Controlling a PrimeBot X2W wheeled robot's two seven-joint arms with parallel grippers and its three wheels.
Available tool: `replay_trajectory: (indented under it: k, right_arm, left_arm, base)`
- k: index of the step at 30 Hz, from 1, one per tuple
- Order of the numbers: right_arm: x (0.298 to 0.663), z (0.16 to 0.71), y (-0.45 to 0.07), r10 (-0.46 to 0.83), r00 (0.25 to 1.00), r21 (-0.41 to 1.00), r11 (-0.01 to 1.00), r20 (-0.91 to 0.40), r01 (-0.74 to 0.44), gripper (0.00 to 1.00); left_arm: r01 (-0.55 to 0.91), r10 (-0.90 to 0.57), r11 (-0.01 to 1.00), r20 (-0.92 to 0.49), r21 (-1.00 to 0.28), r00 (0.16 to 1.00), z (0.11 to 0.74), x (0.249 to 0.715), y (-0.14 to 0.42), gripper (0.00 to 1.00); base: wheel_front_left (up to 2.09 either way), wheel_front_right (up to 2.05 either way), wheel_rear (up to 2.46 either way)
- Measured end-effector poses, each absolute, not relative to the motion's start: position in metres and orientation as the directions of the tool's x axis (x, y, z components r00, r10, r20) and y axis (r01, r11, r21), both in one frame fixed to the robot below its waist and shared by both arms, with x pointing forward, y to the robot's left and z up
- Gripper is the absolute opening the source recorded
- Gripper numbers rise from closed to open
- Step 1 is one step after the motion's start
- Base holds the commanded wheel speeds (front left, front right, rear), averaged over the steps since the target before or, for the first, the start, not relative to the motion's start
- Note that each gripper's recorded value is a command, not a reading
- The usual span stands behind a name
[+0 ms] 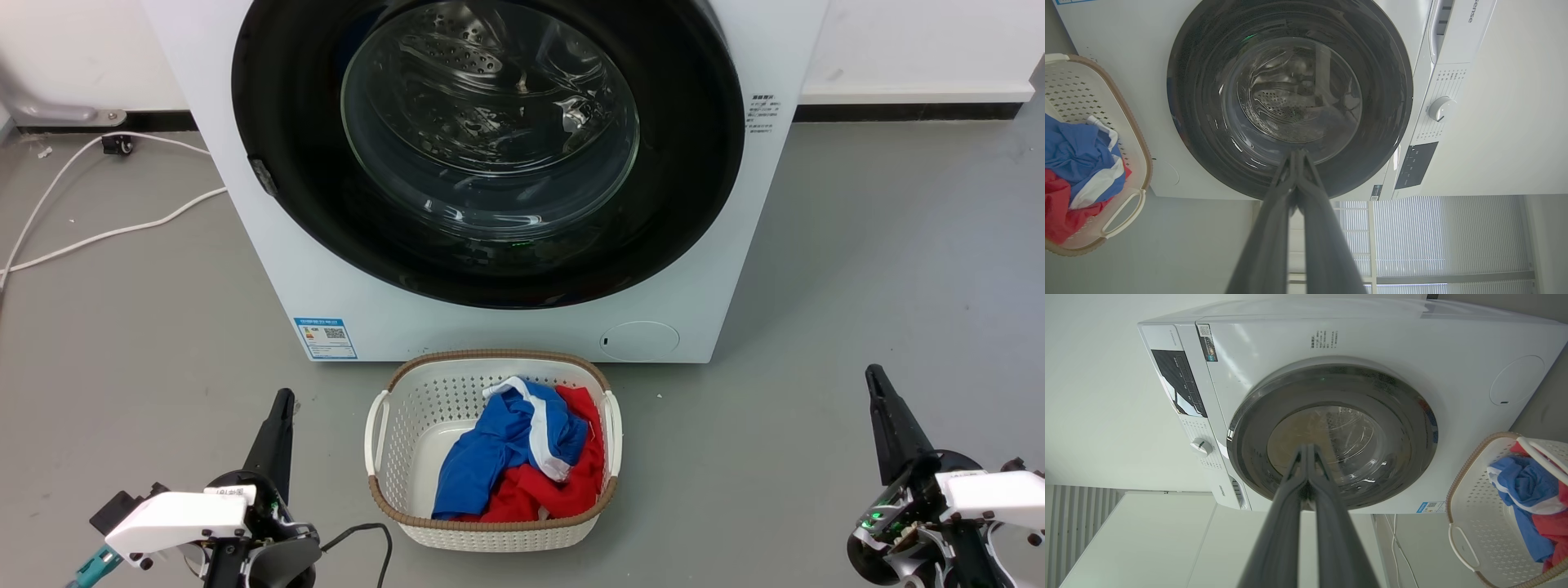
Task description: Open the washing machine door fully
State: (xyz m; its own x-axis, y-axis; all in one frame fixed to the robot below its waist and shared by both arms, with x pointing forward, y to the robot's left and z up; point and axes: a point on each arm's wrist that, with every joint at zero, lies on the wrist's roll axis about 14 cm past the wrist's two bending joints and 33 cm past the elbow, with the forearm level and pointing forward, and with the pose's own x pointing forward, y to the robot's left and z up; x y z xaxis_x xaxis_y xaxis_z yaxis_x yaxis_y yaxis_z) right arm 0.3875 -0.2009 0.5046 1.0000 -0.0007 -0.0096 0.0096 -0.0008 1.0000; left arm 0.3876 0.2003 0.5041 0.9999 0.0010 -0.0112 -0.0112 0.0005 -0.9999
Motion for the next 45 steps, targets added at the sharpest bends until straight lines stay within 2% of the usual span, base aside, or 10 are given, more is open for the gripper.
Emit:
replay_trajectory:
  k: [21, 22, 27, 36, 45]
  right_arm:
    - [0.388, 0.505, -0.201, -0.001, 1.000, 1.000, -0.002, -0.009, 0.009, 0.00]
    - [0.388, 0.505, -0.201, -0.001, 1.000, 1.000, -0.002, -0.009, 0.009, 1.00]
    - [0.378, 0.485, -0.201, -0.005, 0.998, 0.998, -0.008, -0.068, 0.068, 1.00]
    - [0.377, 0.487, -0.199, -0.018, 0.998, 0.997, 0.044, -0.063, 0.064, 1.00]
    - [0.377, 0.491, -0.198, -0.024, 0.998, 0.977, 0.203, -0.052, 0.056, 1.00]
  left_arm:
    - [-0.011, -0.001, -0.001, -0.011, -1.000, 1.000, 0.504, 0.388, 0.200, 0.00]
    - [-0.011, -0.001, -0.001, -0.011, -1.000, 1.000, 0.504, 0.388, 0.200, 1.00]
    - [-0.072, -0.004, -0.008, -0.072, -0.997, 0.997, 0.484, 0.379, 0.197, 1.00]
    - [-0.047, -0.011, 0.007, -0.047, -0.999, 0.999, 0.492, 0.382, 0.186, 1.00]
    - [-0.015, -0.024, 0.168, -0.019, -0.986, 1.000, 0.502, 0.385, 0.179, 1.00]
  base:
    - [0.00, 0.00, 0.00]
    - [0.00, 0.00, 0.00]
    - [0.00, 0.00, 0.00]
    - [0.00, 0.00, 0.00]
    - [0.00, 0.00, 0.00]
